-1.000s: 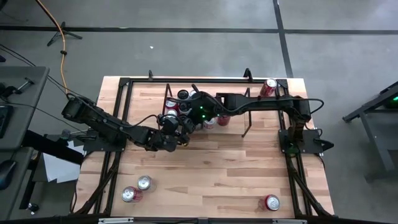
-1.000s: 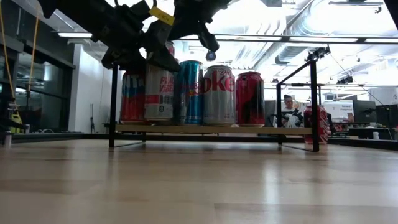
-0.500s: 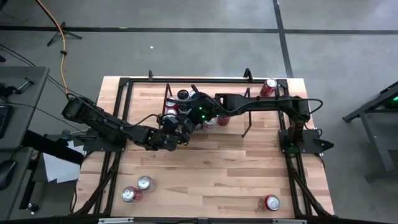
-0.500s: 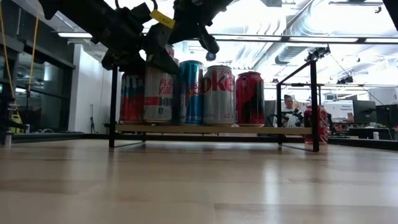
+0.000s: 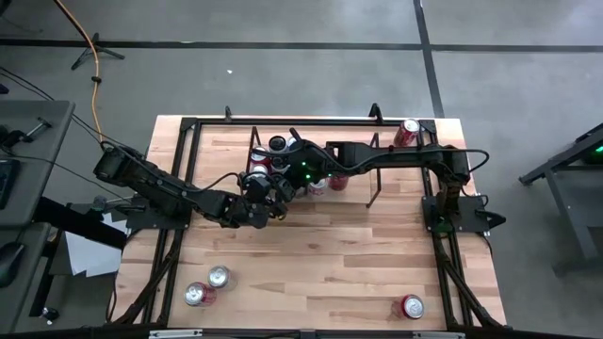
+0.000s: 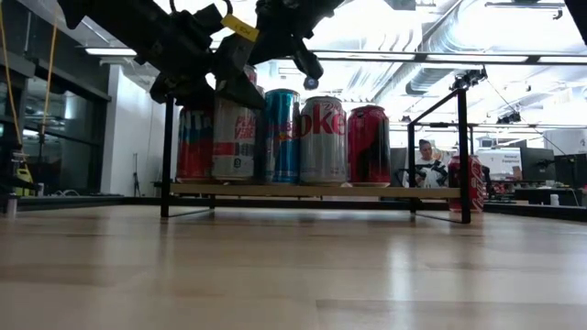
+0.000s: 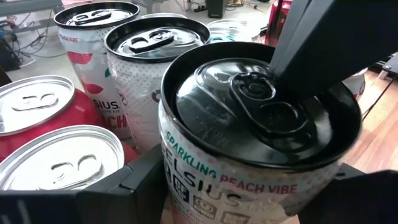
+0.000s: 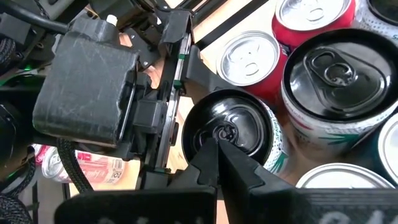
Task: Place canned beverage on shelf
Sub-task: Put the white-pink soda can on the shelf aligned with the other white-pink soda cans
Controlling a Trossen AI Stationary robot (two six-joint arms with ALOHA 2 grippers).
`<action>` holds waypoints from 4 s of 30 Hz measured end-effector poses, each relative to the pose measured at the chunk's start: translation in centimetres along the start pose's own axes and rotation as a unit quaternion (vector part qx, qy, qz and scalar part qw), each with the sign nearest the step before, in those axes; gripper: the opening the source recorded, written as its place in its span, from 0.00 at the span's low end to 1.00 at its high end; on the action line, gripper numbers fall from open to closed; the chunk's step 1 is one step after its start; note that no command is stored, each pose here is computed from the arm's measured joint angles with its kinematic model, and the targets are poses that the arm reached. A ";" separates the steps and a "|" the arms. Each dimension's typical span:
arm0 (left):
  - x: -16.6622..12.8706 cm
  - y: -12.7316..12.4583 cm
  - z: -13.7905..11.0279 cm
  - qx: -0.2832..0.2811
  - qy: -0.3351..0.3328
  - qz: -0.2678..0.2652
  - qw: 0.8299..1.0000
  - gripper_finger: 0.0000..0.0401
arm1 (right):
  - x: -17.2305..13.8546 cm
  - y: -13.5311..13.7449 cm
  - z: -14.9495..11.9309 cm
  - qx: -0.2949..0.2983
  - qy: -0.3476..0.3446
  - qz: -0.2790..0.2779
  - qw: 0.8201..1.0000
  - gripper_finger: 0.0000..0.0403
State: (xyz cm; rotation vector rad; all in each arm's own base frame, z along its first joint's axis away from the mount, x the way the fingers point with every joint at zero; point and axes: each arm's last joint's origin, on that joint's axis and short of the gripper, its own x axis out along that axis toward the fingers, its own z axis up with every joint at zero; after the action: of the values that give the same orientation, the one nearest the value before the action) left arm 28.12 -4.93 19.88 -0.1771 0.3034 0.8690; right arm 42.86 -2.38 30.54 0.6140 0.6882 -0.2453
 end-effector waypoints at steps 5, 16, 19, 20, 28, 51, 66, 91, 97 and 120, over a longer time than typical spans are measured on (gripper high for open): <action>0.2 0.0 0.2 -0.010 0.002 -0.005 1.000 0.63 | 0.1 -0.1 -0.1 0.000 0.004 -0.005 1.000 0.00; 0.2 -0.2 0.6 -0.032 -0.008 -0.014 0.999 0.73 | 0.1 -0.2 -0.2 -0.003 0.005 -0.016 1.000 0.00; 0.2 -0.2 0.6 -0.032 -0.008 -0.014 0.999 0.73 | 0.1 -0.2 -0.2 -0.003 0.005 -0.017 1.000 0.00; 0.2 -0.2 0.6 -0.030 -0.007 -0.014 0.999 0.73 | 0.1 -0.2 -0.2 -0.003 0.005 -0.018 1.000 0.00; 0.2 -0.2 0.7 -0.001 -0.009 -0.016 1.000 0.74 | 0.1 -0.3 -0.2 -0.004 -0.002 -0.028 1.000 0.00; -2.3 0.6 3.4 0.032 -0.009 -0.108 0.994 0.74 | -0.1 -0.6 -0.1 -0.003 -0.006 -0.050 0.999 0.00; -6.6 1.3 4.8 0.107 -0.035 -0.170 0.979 0.73 | 0.0 -1.4 0.4 0.002 -0.026 -0.083 0.996 0.00; -5.2 -1.7 -0.3 -0.045 0.067 -0.172 0.982 0.73 | 0.0 -1.4 0.4 0.000 -0.025 -0.078 0.997 0.00; -4.6 -2.0 -0.6 -0.054 0.083 -0.178 0.979 0.73 | 0.0 -1.4 0.4 -0.002 -0.024 -0.077 0.997 0.00; -1.3 -3.8 -4.1 -0.014 0.064 -0.138 0.988 0.01 | 0.0 -1.4 0.4 0.000 -0.025 -0.076 0.997 0.00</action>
State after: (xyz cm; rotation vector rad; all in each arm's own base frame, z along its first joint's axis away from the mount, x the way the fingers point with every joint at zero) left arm 29.50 -9.47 16.56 -0.2942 0.3769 0.5879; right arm 42.50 -3.69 30.16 0.5547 0.6880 -0.4016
